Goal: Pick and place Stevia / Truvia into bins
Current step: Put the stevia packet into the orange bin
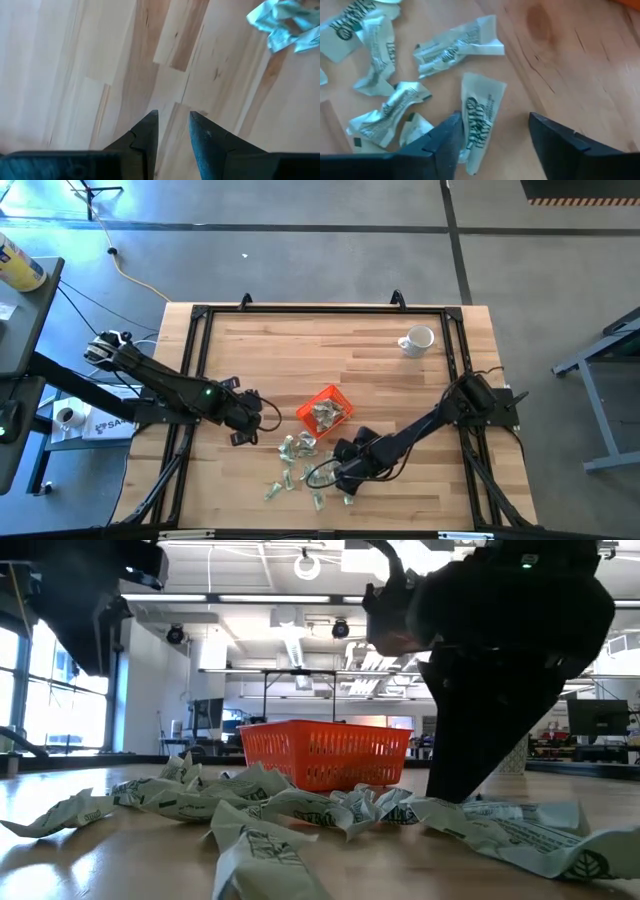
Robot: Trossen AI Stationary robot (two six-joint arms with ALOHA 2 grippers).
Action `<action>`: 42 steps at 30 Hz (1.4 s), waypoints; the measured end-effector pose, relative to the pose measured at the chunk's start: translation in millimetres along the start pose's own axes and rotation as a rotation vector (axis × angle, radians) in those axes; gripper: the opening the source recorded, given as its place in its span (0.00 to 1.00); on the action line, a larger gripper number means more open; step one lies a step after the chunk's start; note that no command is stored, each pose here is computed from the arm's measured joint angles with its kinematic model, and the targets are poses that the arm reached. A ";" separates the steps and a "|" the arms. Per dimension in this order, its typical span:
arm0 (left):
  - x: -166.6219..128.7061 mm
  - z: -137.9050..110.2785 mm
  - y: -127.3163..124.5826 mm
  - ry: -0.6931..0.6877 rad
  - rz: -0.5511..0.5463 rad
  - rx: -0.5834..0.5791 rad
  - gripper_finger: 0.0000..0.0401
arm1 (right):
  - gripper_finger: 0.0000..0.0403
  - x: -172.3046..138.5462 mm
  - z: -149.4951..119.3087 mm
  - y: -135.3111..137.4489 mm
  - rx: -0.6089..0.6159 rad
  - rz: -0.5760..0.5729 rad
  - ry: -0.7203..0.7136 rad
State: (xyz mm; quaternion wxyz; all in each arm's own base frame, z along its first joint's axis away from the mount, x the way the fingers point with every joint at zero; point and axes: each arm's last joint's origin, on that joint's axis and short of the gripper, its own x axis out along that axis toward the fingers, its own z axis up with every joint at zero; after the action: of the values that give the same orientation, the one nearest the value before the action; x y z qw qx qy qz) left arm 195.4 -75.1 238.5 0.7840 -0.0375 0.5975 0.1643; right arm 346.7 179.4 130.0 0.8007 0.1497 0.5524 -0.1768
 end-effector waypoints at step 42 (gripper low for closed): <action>63.3 -28.8 -47.1 -0.108 -0.741 -0.224 0.36 | 0.76 -53.7 96.8 -84.0 -0.176 0.069 -0.023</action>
State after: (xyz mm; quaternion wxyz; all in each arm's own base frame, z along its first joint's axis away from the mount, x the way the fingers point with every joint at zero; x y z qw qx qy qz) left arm 197.7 -113.4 163.8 0.8114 -0.3275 0.4798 -0.0638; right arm 371.9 68.6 210.0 0.8228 0.0955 0.5510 -0.1016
